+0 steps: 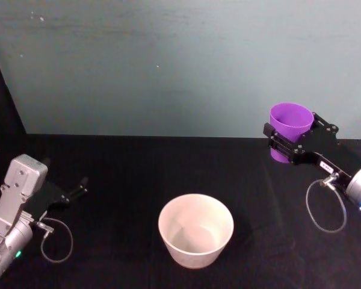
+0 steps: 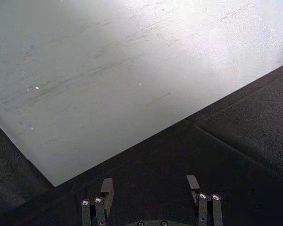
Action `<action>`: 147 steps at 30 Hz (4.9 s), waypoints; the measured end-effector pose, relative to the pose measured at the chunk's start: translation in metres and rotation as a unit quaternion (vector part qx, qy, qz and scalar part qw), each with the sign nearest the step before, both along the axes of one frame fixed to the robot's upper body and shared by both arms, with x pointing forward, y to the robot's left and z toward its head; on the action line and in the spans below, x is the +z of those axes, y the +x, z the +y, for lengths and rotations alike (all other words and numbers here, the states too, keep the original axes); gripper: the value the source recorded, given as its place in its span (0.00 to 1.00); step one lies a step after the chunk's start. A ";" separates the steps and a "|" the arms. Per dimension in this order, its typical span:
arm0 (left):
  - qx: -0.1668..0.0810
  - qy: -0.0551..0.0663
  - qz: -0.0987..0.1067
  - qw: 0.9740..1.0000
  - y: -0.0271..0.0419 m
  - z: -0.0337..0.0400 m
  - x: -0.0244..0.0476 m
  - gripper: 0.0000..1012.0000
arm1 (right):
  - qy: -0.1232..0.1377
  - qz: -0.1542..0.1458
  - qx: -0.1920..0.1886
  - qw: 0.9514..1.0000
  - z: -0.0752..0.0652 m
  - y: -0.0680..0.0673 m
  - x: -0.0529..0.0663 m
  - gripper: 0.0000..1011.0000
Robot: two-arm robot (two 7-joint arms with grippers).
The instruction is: Pick up the cup and pour the mung beans from the cup into the bowl.
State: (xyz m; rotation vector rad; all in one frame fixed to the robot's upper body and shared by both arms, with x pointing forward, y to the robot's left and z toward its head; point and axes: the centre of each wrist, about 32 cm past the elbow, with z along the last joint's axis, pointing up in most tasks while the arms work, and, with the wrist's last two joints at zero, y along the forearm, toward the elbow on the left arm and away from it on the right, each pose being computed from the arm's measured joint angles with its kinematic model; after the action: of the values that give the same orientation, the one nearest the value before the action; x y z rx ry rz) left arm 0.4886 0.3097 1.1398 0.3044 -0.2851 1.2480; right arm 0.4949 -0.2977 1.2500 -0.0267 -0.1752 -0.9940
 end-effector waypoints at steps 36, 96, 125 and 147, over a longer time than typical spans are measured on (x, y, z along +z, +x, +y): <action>0.000 0.000 0.000 1.000 0.0000 0.0000 0.0000 0.99 | 0.001 -0.009 0.010 1.000 -0.006 0.018 0.005 0.73; 0.000 0.000 0.000 1.000 0.0000 0.0000 0.0000 0.99 | -0.554 -0.231 0.066 0.797 0.082 0.016 -0.020 0.73; 0.000 0.000 0.000 1.000 0.0000 0.0000 0.0000 0.99 | -0.671 -0.292 0.071 0.677 0.100 0.000 -0.043 0.73; 0.000 0.000 0.000 1.000 0.0000 0.0000 0.0000 0.99 | -0.735 -0.343 0.054 0.582 0.112 -0.007 -0.045 0.73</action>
State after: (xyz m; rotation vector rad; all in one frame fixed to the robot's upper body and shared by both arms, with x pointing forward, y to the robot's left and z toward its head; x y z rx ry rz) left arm 0.4886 0.3096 1.1398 0.3045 -0.2850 1.2480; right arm 0.4874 -0.1853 1.2049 -1.1708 -1.6942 -0.4176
